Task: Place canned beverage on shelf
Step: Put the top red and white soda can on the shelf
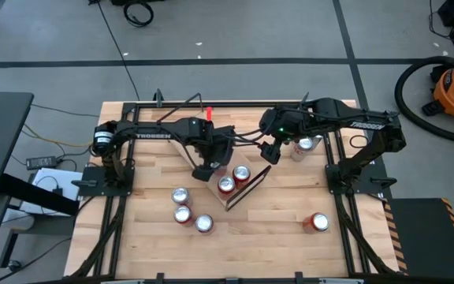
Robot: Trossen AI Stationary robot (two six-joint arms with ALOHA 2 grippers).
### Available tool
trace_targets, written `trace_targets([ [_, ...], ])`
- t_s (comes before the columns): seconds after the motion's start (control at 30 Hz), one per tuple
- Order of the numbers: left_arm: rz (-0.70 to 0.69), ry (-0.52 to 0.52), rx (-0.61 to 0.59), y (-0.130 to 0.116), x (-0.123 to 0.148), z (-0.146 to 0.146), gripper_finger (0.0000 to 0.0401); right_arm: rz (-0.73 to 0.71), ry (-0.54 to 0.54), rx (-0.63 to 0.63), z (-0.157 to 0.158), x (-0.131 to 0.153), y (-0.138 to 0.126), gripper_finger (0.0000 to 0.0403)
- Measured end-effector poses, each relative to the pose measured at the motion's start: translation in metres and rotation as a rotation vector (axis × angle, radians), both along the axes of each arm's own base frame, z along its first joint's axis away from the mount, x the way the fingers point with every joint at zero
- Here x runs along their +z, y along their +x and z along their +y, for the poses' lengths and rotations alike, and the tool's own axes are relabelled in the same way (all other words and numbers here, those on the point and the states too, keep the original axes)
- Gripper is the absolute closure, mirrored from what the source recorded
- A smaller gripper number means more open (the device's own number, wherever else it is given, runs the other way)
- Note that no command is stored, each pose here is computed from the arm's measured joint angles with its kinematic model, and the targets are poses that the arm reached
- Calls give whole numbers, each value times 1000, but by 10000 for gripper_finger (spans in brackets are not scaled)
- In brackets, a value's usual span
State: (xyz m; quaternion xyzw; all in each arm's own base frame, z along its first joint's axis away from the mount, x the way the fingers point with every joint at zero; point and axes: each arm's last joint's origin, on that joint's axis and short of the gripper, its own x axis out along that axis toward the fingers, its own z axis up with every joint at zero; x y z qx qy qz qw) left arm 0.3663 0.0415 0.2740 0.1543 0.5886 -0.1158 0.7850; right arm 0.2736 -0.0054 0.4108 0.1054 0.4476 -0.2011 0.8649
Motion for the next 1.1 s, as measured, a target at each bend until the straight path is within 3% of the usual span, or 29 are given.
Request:
trace_targets([
  [0.2,-20,20,-4,2,0,0,75,-1,2,-2,0,0,0,55],
  [0.67,-14,-2,74,3,-3,0,7,-8,-8,13,0,1,1,55],
  [1.1,-60,-157,574,-5,13,0,5,-8,-8,12,0,1,1,55],
])
